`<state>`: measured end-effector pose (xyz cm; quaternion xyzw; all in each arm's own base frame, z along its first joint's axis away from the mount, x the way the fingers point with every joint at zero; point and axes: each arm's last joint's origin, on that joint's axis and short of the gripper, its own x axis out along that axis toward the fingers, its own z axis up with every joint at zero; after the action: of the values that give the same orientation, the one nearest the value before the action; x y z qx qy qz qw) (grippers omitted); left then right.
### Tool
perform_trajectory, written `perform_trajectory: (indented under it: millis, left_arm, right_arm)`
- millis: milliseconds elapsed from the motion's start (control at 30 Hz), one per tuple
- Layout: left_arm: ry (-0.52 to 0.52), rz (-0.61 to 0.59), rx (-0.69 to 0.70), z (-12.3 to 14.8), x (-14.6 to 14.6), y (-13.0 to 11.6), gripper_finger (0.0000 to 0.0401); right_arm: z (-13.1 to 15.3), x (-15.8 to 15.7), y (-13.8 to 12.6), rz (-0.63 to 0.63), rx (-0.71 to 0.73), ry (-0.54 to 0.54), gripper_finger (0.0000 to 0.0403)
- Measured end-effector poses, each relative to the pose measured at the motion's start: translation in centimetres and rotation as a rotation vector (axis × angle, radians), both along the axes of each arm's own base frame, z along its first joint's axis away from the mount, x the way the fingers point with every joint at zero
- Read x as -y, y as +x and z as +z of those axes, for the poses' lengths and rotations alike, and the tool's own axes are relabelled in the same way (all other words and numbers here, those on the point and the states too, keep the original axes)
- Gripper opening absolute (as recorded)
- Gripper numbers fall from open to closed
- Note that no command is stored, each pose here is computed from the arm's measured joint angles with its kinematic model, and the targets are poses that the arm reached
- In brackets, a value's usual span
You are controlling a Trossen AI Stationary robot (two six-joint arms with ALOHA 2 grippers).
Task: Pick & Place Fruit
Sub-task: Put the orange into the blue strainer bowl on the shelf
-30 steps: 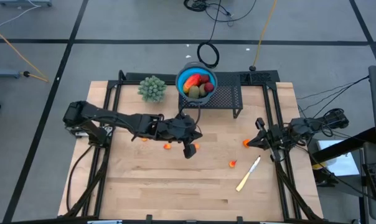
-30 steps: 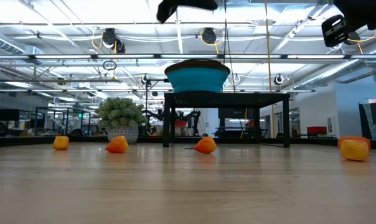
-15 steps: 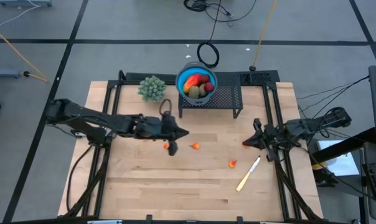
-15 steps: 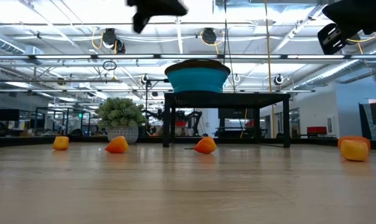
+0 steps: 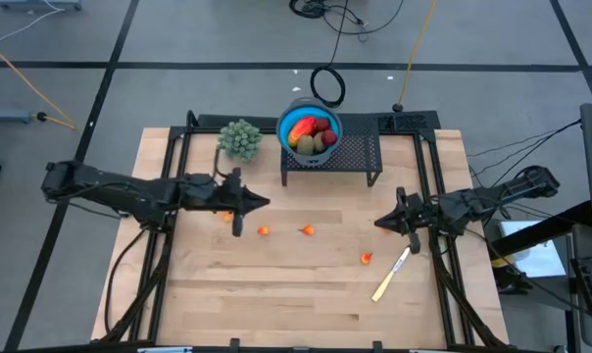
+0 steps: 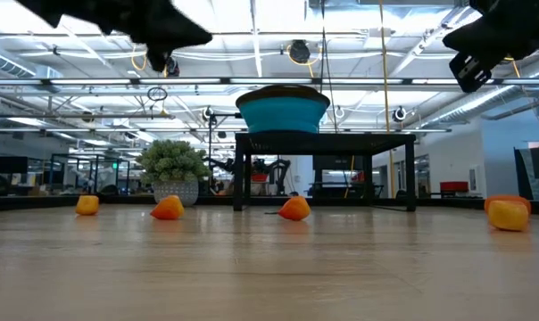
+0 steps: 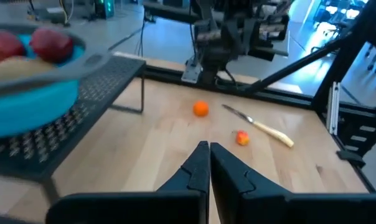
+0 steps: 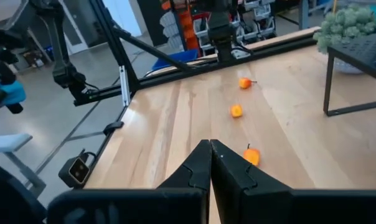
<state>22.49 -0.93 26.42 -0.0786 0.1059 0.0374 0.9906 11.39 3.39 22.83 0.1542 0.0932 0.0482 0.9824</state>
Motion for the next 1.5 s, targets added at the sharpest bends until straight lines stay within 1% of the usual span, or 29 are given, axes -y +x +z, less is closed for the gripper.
perform_trajectory:
  millis: [133, 267, 433, 567, 633, 733, 867, 967, 1067, 1200, 1233, 1300, 1367, 1500]
  left_arm:
    - [-0.009, 0.005, 0.009, -1.2, -0.9, -2.0, 0.0002]
    - [0.005, 0.015, 0.054, -2.2, -1.6, -3.8, 0.0009]
    - [0.012, 0.042, 0.106, -3.3, -2.3, -5.8, 0.0002]
    - [0.013, 0.026, 0.139, -3.7, -2.6, -6.8, 0.0009]
    - [0.034, 0.006, 0.165, -3.8, -2.6, -7.2, 0.0006]
    - [0.055, -0.031, 0.182, -3.9, -2.8, -7.7, 0.0002]
    - [0.073, -0.076, 0.205, -3.8, -3.0, -8.2, 0.0009]
    - [0.085, -0.086, 0.215, -3.7, -3.2, -8.4, 0.0003]
    - [0.094, -0.099, 0.223, -3.6, -3.4, -8.6, 0.0005]
    - [0.102, -0.094, 0.228, -3.5, -3.6, -8.8, 0.0008]
    - [0.098, -0.088, 0.227, -3.5, -3.7, -8.8, 0.0005]
    - [0.053, -0.069, 0.227, -3.5, -3.8, -8.8, 0.0002]
    - [0.001, -0.044, 0.235, -3.4, -3.8, -8.8, 0.0004]
    - [-0.061, 0.017, 0.239, -3.4, -3.9, -8.8, 0.0008]
  right_arm:
    - [1.2, -0.1, 0.4, -0.026, 0.004, -0.012, 0.0]
    - [2.6, -0.2, 0.8, -0.028, -0.019, -0.03, 0.0]
    - [4.0, -0.3, 1.4, -0.054, -0.123, -0.062, 0.0]
    - [5.3, -0.5, 2.0, -0.053, -0.207, -0.09, 0.0]
    - [5.9, -0.7, 2.3, -0.053, -0.246, -0.105, 0.0]
    - [6.7, -0.9, 3.0, -0.052, -0.315, -0.13, 0.0]
    - [7.6, -1.2, 3.9, -0.049, -0.415, -0.168, 0.0]
    - [8.0, -1.4, 4.8, -0.04, -0.501, -0.187, 0.0]
    - [7.9, -1.4, 5.6, -0.017, -0.608, -0.147, 0.0]
    - [7.1, -1.3, 6.6, 0.008, -0.778, -0.102, 0.0]
    - [6.9, -1.2, 6.7, 0.005, -0.809, -0.104, 0.0]
    - [6.5, -1.1, 7.0, 0.0, -0.853, -0.104, 0.0]
    - [6.3, -0.9, 7.3, 0.003, -0.866, -0.107, 0.0]
    - [6.2, -0.5, 7.5, -0.008, -0.87, -0.11, 0.0]
